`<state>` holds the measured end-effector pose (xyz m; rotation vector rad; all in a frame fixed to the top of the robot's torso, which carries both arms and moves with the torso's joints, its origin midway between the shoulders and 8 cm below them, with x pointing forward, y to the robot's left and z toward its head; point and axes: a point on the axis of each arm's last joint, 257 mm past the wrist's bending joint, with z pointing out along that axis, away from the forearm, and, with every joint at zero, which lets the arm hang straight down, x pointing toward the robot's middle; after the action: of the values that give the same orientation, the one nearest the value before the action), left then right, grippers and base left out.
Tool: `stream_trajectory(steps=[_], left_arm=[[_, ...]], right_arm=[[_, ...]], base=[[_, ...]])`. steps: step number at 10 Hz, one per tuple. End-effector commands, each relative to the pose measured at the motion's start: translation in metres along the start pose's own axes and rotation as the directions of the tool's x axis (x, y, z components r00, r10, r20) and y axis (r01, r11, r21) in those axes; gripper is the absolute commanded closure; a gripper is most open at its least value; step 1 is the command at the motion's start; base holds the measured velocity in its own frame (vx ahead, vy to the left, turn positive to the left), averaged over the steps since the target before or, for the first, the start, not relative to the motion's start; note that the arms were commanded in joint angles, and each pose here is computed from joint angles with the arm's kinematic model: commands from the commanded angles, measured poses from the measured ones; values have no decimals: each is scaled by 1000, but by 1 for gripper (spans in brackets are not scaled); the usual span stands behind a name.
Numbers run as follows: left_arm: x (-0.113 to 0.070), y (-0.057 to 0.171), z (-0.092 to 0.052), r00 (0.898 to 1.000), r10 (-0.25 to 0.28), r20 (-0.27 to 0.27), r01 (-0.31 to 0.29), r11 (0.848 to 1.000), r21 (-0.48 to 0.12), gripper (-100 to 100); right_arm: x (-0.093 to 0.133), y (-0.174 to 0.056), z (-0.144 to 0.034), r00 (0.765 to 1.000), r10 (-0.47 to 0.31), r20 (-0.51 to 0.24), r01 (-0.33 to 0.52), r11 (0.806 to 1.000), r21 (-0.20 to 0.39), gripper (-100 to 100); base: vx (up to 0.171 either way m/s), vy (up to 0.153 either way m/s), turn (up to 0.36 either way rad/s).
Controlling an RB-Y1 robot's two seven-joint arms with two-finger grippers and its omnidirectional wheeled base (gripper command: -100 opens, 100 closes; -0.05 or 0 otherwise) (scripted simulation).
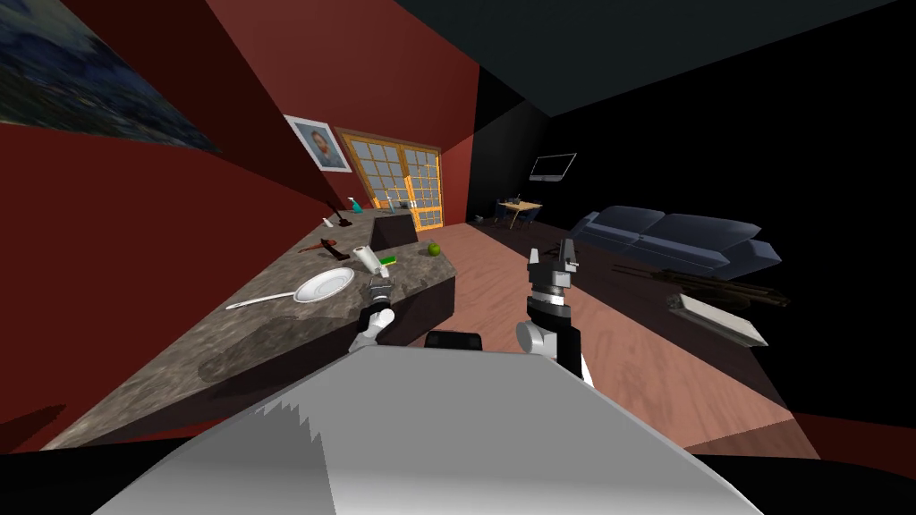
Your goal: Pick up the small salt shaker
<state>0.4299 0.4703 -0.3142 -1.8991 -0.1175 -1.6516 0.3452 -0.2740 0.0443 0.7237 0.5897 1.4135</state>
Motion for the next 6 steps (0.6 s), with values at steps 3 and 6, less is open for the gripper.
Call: stream_trajectory(steps=[3,6], left_arm=[[-7,-1,6,999,-7,37,7,1000,-3,-100],[-4,-11,8,999,-15,32,15,1000,23,-100]], right_arm=[[0,0,0,1000,0,0,0,1000,0,0],[0,0,0,1000,0,0,0,1000,0,0]], base=[[43,12,-2],[85,71,-86]])
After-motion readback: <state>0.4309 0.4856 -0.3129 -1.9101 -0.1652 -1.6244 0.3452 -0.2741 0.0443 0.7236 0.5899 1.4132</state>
